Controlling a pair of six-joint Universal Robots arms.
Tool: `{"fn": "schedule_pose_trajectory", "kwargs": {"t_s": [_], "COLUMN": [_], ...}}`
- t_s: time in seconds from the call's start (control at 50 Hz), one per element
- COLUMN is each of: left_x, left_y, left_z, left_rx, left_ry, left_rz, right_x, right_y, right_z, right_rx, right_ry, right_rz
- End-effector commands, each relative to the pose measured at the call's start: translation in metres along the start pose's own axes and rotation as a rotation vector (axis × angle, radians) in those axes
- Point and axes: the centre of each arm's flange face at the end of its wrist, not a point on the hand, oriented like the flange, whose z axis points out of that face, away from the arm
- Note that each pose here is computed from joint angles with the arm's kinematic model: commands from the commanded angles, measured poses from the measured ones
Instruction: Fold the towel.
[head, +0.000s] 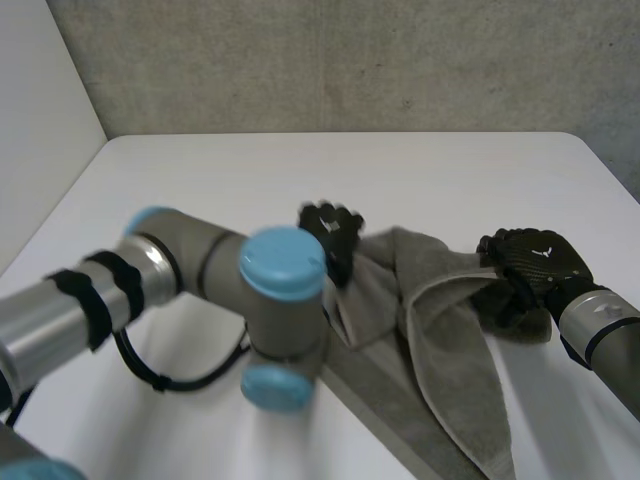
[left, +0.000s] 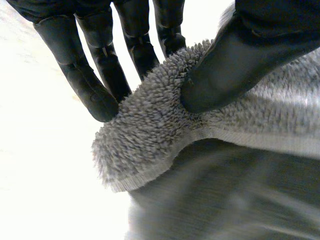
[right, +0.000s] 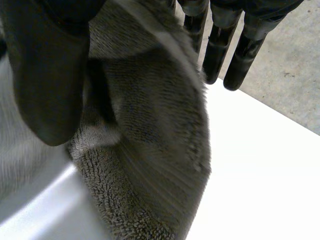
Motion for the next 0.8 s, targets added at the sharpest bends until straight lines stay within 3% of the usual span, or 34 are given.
{"fn": "schedule_pose_trajectory", "kwargs": {"t_s": [0.02, 0.14, 0.26, 0.48, 0.64, 0.8], "left_x": [-0.067, -0.109, -0.137, -0.137, -0.134, -0.136], "left_y": [-0.022, -0.015, 0.003, -0.007, -0.032, -0.031], "left_z": [0.043, 0.058, 0.059, 0.037, -0.008, -0.051], "left_rx": [0.12, 0.111, 0.048, 0.024, 0.02, -0.009], "left_ry": [-0.185, -0.288, -0.332, -0.324, -0.297, -0.274], "left_rz": [0.128, 0.23, 0.241, 0.214, 0.196, 0.087], "right_x": [-0.001, 0.0, -0.001, -0.008, -0.013, -0.035], "right_y": [0.0, -0.001, 0.0, 0.001, 0.0, 0.001], "right_z": [-0.001, -0.002, -0.002, -0.005, -0.007, -0.018], "right_rx": [0.002, 0.001, -0.003, -0.008, -0.008, -0.07], "right_ry": [0.002, 0.005, 0.001, -0.018, -0.043, -0.122], "right_rz": [0.004, 0.004, 0.003, -0.001, -0.001, -0.006]}}
